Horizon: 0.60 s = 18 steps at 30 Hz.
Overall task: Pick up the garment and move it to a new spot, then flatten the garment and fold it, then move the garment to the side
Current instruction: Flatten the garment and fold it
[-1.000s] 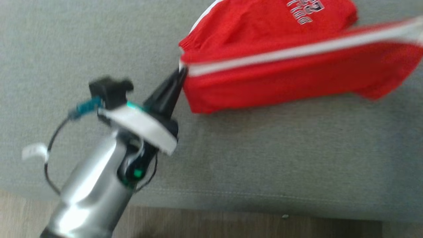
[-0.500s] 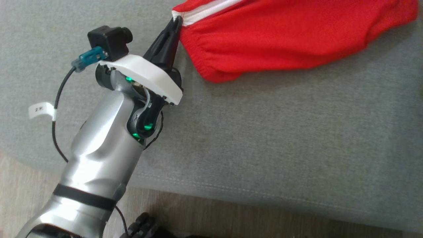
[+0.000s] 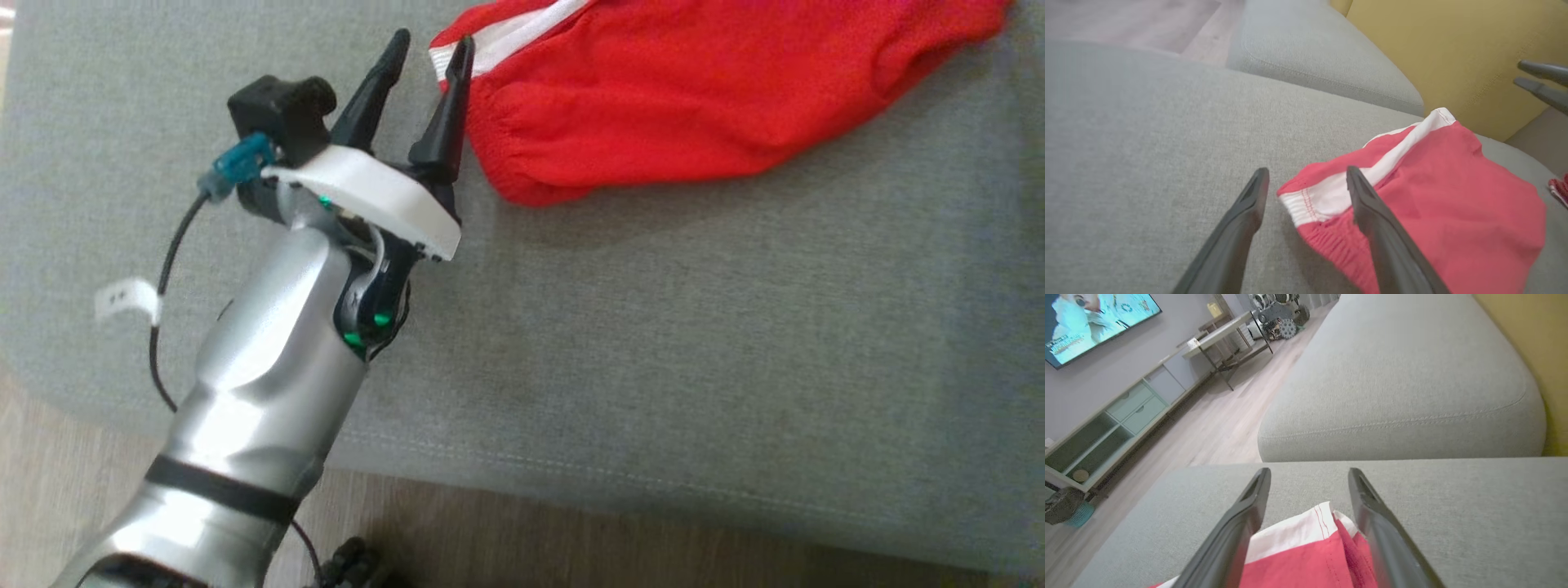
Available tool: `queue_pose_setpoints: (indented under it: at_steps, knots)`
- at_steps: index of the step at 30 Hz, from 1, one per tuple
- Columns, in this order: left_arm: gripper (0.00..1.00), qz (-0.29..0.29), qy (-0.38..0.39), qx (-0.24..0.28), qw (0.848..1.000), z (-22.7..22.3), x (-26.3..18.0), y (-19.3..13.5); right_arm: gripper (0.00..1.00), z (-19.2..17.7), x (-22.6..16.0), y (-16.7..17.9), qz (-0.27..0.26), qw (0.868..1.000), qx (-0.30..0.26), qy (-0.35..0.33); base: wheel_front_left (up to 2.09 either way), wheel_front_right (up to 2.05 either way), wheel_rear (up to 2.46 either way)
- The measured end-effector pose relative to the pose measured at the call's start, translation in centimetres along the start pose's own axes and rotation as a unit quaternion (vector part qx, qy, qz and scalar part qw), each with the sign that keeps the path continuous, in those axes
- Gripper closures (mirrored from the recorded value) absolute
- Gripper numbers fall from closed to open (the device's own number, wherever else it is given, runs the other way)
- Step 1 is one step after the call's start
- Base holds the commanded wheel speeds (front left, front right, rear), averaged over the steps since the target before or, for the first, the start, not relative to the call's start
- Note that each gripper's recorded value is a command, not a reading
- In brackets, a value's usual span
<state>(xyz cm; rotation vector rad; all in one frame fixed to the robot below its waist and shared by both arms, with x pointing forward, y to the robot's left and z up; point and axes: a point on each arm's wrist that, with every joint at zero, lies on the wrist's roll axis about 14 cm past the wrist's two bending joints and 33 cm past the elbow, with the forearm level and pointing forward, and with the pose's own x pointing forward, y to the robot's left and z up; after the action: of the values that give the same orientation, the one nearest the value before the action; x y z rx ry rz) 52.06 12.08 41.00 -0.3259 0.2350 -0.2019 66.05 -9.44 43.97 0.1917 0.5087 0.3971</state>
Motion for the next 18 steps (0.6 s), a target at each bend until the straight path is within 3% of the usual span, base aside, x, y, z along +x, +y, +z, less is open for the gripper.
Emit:
queue_pose_setpoints:
  at_steps: [2, 5, 12, 18]
  knots:
    - [0.00, 0.002, -0.018, 0.033, 0.999, 0.9, -0.4, -0.4, 0.00, 0.5, -1.1, -0.5, -0.001, 1.000, 0.003, -0.011, 0.00, 0.00, 0.00]
    - [0.00, 0.019, -0.065, 0.073, 0.995, 3.3, -1.8, -0.7, 0.00, -1.7, -2.9, -2.0, -0.014, 1.000, 0.001, 0.014, 0.00, 0.00, 0.00]
    - [0.00, 0.069, -0.124, 0.087, 0.986, 5.0, -6.8, -0.6, 0.00, -7.7, -3.2, -2.8, -0.029, 0.996, 0.007, 0.080, 0.00, 0.00, 0.00]
    - [0.00, 0.098, -0.121, 0.080, 0.985, 4.4, -9.5, 0.2, 0.00, -10.0, -1.3, -4.0, -0.056, 0.989, -0.049, 0.127, 0.00, 0.00, 0.00]
